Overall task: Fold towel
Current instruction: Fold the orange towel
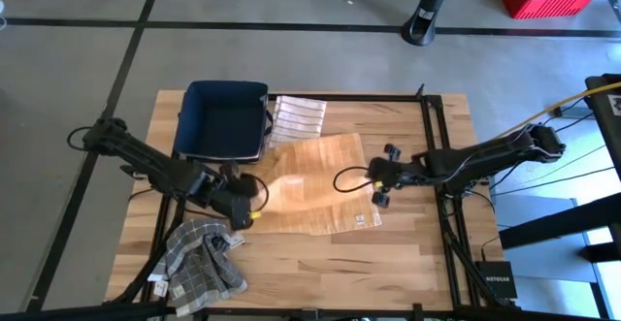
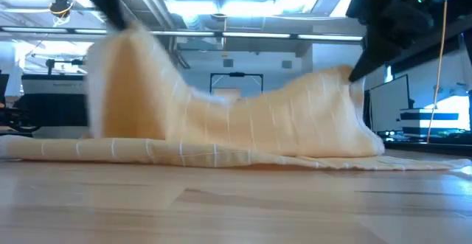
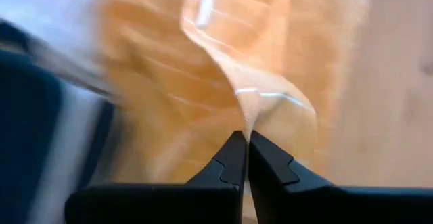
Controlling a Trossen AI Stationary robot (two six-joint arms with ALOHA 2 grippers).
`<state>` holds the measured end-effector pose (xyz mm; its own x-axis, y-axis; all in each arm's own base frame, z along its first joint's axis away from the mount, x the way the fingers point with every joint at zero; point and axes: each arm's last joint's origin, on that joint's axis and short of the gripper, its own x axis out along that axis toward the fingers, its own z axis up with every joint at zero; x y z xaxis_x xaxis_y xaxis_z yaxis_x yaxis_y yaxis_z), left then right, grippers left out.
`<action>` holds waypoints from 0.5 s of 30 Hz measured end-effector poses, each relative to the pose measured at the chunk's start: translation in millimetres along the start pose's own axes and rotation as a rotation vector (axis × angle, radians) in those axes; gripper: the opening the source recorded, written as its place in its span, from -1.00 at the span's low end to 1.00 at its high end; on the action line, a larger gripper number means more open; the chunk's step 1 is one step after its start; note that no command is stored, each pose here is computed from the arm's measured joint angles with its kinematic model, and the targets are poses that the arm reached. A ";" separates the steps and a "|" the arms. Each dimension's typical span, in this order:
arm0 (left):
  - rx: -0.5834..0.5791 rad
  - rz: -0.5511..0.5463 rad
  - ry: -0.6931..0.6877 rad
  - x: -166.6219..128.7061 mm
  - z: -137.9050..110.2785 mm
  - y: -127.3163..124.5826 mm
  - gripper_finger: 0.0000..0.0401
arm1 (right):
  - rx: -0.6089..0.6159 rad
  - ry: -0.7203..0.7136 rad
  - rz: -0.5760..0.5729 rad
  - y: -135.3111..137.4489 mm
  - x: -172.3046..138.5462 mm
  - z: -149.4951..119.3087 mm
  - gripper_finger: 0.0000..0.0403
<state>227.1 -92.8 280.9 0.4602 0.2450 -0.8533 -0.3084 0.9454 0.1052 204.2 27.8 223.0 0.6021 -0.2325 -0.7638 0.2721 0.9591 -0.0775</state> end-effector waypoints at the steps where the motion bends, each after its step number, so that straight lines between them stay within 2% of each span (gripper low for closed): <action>1: -0.001 -0.035 0.026 7.3 -4.8 -2.2 -0.97 | -0.001 -0.002 0.041 1.8 3.8 -2.4 -0.97; 6: -0.033 -0.089 0.100 42.2 -30.8 -4.0 -0.97 | -0.005 0.030 0.148 8.7 24.3 -15.8 -0.96; 15: -0.130 -0.111 0.133 91.2 -66.7 7.6 -0.97 | -0.071 0.212 0.102 16.6 62.4 -36.5 -0.96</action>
<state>211.1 -77.6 169.8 0.3862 0.1025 -0.9167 -0.3708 0.9272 -0.0525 218.9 35.1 150.6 0.4510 -0.1023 -0.8867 0.1600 0.9866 -0.0325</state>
